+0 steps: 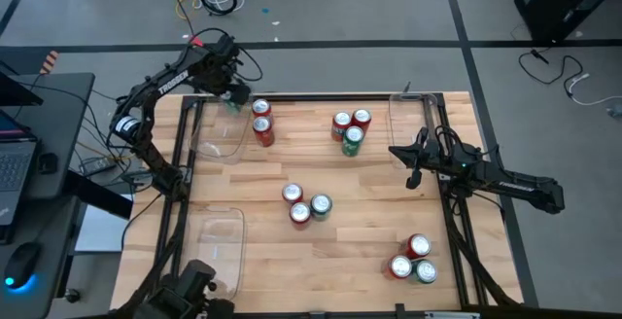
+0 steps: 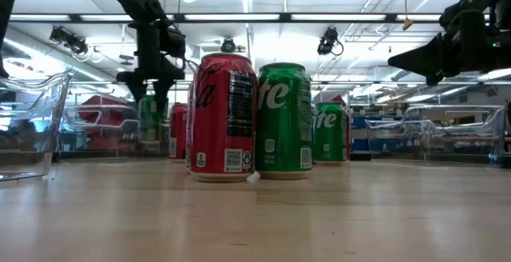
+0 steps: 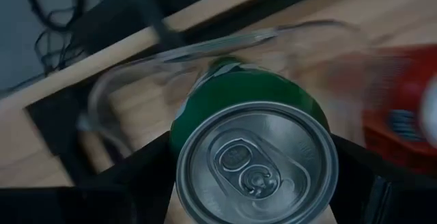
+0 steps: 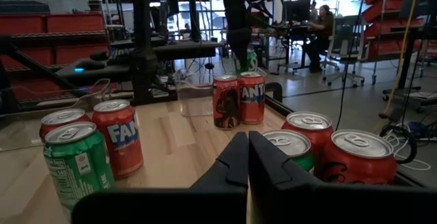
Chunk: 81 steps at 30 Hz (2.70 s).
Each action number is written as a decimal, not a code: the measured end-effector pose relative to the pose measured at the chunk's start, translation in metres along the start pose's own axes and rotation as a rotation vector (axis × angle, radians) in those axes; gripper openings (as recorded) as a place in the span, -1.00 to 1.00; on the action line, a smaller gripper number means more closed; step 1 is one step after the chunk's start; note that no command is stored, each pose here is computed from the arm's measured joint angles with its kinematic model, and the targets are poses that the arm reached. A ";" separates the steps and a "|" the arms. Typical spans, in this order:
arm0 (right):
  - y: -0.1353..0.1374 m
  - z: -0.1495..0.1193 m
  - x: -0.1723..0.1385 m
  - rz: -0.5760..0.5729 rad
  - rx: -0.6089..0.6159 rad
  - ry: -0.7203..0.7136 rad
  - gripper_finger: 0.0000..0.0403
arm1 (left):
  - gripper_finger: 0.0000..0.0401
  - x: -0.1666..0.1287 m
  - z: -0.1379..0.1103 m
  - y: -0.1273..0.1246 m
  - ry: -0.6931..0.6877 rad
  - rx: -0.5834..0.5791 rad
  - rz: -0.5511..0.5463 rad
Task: Sort soda cans
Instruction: Put the top left green soda can into the top left transparent bin, then put the top right red and black soda can into the top right transparent bin
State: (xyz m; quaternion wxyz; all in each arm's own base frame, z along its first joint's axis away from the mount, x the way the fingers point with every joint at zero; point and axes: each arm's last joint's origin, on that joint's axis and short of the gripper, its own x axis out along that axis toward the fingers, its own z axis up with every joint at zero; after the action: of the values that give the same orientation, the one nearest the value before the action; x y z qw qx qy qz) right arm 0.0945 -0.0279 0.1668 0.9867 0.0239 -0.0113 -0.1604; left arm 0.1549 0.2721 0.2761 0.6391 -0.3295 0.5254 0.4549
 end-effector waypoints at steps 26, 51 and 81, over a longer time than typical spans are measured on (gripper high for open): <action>0.000 0.000 0.000 0.000 0.000 0.000 -1.00 | 0.60 0.041 0.010 0.021 0.149 -0.016 0.087; 0.000 0.000 0.000 0.000 0.000 0.000 -1.00 | 0.90 0.018 0.013 0.024 0.191 0.038 0.154; 0.000 0.000 0.000 0.000 0.000 0.000 -1.00 | 0.90 -0.048 0.020 -0.055 -0.036 0.394 0.058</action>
State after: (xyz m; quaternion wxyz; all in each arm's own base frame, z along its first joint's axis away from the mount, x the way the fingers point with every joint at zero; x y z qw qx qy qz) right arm 0.0945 -0.0278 0.1668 0.9867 0.0239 -0.0113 -0.1604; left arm 0.2113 0.2586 0.3241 0.6873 -0.1746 0.6020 0.3671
